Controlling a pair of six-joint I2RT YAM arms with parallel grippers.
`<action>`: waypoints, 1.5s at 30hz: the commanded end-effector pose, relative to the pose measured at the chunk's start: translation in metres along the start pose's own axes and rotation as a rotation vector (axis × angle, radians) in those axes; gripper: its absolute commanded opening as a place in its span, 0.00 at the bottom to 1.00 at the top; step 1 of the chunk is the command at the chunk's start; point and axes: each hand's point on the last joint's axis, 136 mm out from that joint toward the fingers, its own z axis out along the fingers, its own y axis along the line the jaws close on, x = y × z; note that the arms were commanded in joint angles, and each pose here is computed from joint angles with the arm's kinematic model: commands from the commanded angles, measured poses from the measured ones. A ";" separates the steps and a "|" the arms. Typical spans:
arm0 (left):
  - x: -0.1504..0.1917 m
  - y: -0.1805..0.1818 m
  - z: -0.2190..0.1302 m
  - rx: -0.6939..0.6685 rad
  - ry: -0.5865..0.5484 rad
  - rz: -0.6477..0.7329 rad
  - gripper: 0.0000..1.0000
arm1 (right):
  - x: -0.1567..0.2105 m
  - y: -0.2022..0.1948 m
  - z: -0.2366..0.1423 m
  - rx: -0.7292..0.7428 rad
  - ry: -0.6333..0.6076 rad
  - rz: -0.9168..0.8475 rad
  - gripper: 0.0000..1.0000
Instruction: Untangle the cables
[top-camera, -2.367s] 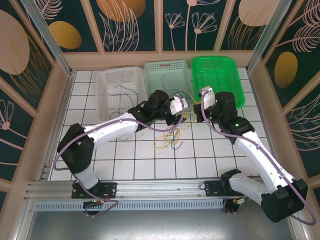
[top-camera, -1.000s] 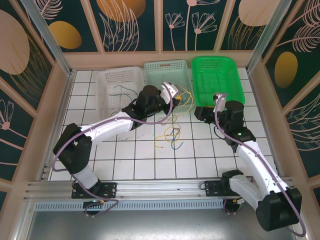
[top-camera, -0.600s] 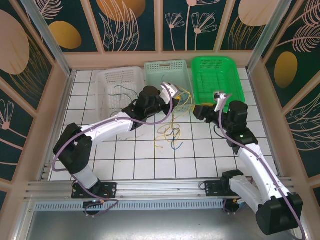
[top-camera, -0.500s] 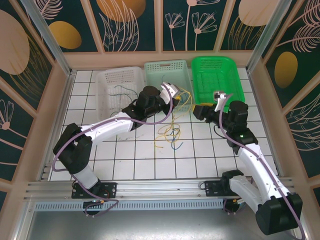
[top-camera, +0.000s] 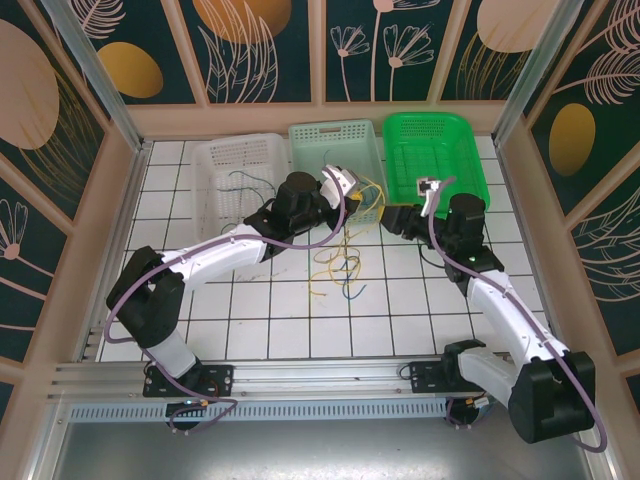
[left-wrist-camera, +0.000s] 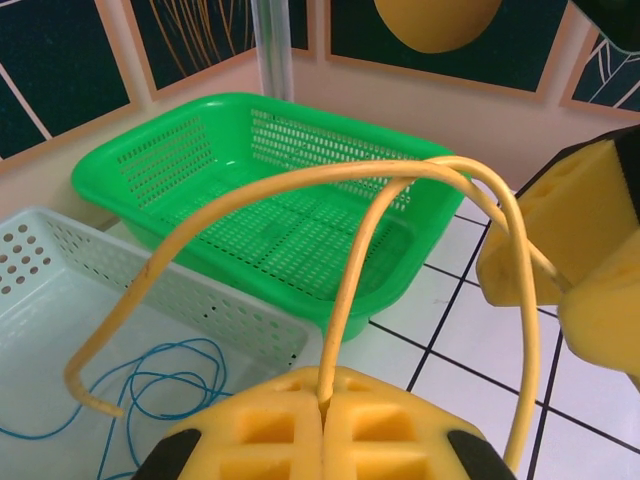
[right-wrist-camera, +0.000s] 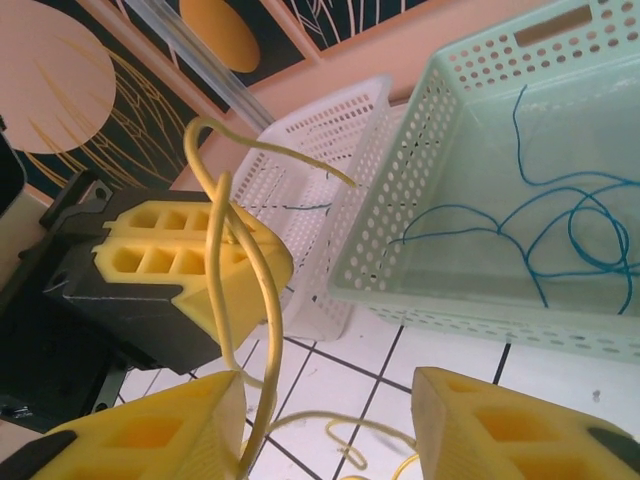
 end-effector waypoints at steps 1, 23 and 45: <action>-0.024 -0.002 -0.008 0.018 -0.083 0.001 0.00 | -0.010 0.008 0.001 -0.053 -0.031 -0.025 0.38; 0.018 0.038 -0.065 -0.264 -0.006 0.025 0.00 | -0.037 -0.110 -0.086 0.487 -0.347 0.257 0.00; 0.142 0.017 -0.075 -0.159 0.376 0.032 0.00 | -0.087 -0.090 -0.140 0.386 -0.626 0.348 0.00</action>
